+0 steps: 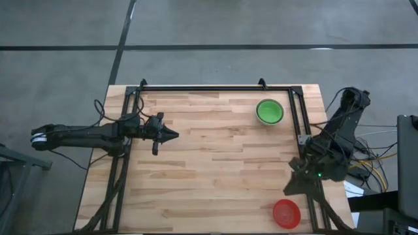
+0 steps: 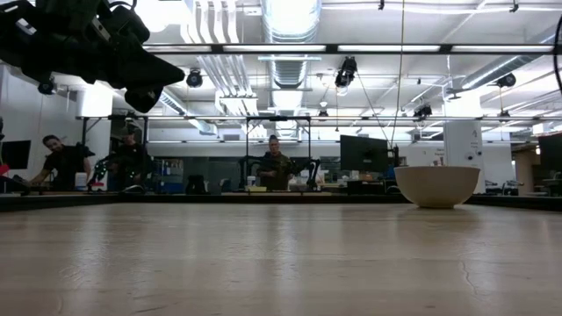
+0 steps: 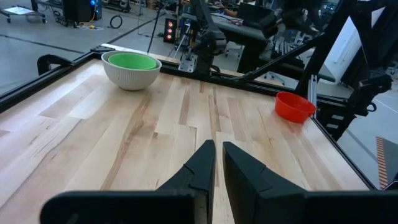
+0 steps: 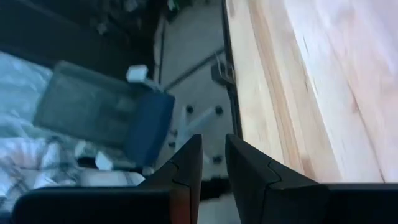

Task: Nest bowls inside each other
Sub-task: Stack the red bowl on top of the green bowl

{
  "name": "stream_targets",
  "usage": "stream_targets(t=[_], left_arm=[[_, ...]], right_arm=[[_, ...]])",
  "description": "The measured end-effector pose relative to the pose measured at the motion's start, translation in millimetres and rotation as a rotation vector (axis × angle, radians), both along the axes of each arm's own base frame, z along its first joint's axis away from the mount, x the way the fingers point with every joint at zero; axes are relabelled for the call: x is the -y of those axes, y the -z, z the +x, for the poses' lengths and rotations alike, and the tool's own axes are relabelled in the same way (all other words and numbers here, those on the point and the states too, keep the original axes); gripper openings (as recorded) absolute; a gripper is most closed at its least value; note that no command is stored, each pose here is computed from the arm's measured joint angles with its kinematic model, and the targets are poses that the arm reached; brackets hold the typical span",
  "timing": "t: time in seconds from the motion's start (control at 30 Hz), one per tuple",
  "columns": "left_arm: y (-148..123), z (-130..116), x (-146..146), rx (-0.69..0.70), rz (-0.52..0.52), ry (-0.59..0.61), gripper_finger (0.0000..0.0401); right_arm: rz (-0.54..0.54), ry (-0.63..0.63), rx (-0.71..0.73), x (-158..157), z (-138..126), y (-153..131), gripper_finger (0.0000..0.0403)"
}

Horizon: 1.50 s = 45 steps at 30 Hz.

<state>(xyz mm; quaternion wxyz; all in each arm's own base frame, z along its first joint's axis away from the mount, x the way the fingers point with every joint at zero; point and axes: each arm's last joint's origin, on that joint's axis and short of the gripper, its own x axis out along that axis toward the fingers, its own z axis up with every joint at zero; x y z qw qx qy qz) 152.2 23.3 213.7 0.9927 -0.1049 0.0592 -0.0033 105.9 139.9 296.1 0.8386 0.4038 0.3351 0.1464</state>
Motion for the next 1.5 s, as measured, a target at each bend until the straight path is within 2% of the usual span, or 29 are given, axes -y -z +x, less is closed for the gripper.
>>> stream_targets(t=[0.17,0.3,0.73,0.9,1.1,1.3,1.5], left_arm=[[0.0,0.0,-0.1,0.0,0.0,0.0,0.0035],[0.0,0.0,0.0,0.0,0.0,0.0,0.0035],[0.0,0.0,0.0,0.0,0.0,0.0,0.0035],[0.0,0.0,0.0,0.0,0.0,0.0,0.0035],[0.0,0.0,0.0,0.0,0.0,0.0,0.0035],[0.0,0.0,0.0,0.0,0.0,0.0,0.0035],[0.0,0.0,0.0,0.0,0.0,0.0,0.0035]], right_arm=[[-0.026,-0.037,-0.067,-8.2,-20.5,7.0,0.0068],[-0.031,-0.058,-0.08,-14.8,-26.5,9.8,0.0068],[-0.042,-0.026,-0.185,-40.6,-18.0,30.0,0.0068],[-0.085,-0.087,-0.161,-41.8,-17.7,30.4,0.0068],[-0.087,-0.1,-0.172,-34.8,-21.1,27.3,0.0068],[-0.163,-0.037,-0.283,-24.2,-25.6,36.8,0.0068],[-0.22,0.005,-0.46,-14.7,-32.0,47.3,0.0068]])
